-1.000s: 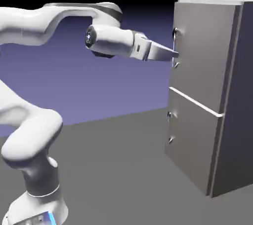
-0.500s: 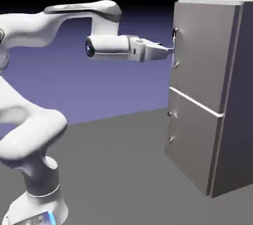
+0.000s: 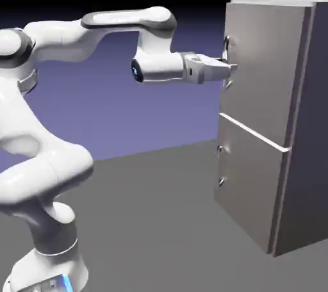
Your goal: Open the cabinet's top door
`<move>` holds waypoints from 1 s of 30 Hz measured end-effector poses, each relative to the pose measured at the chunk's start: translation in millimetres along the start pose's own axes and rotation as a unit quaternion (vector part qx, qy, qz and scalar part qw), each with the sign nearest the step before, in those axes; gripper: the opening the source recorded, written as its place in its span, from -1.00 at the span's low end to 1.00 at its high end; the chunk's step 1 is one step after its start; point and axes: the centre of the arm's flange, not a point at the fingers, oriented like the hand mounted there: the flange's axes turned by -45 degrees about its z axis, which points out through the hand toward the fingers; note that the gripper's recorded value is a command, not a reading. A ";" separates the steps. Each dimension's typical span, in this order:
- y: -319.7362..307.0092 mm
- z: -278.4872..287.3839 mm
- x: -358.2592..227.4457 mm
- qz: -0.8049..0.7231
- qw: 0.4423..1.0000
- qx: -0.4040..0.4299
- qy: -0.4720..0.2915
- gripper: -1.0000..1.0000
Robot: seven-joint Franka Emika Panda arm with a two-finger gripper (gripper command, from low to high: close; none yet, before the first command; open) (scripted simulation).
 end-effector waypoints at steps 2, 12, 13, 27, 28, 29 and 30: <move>6.1 -10.2 0.1 0.000 1.000 0.021 0.000 -1.00; 46.9 -62.1 0.1 0.000 0.991 0.133 0.000 -1.00; 52.2 -67.4 0.1 0.000 0.989 0.145 0.000 -1.00; 143.7 -127.3 0.0 0.000 0.945 0.326 0.000 -1.00; 151.0 -130.2 0.0 0.000 0.941 0.339 0.000 -1.00; 158.4 -132.9 0.0 0.000 0.936 0.351 0.000 -1.00; 165.9 -135.4 0.0 0.000 0.931 0.364 0.000 -1.00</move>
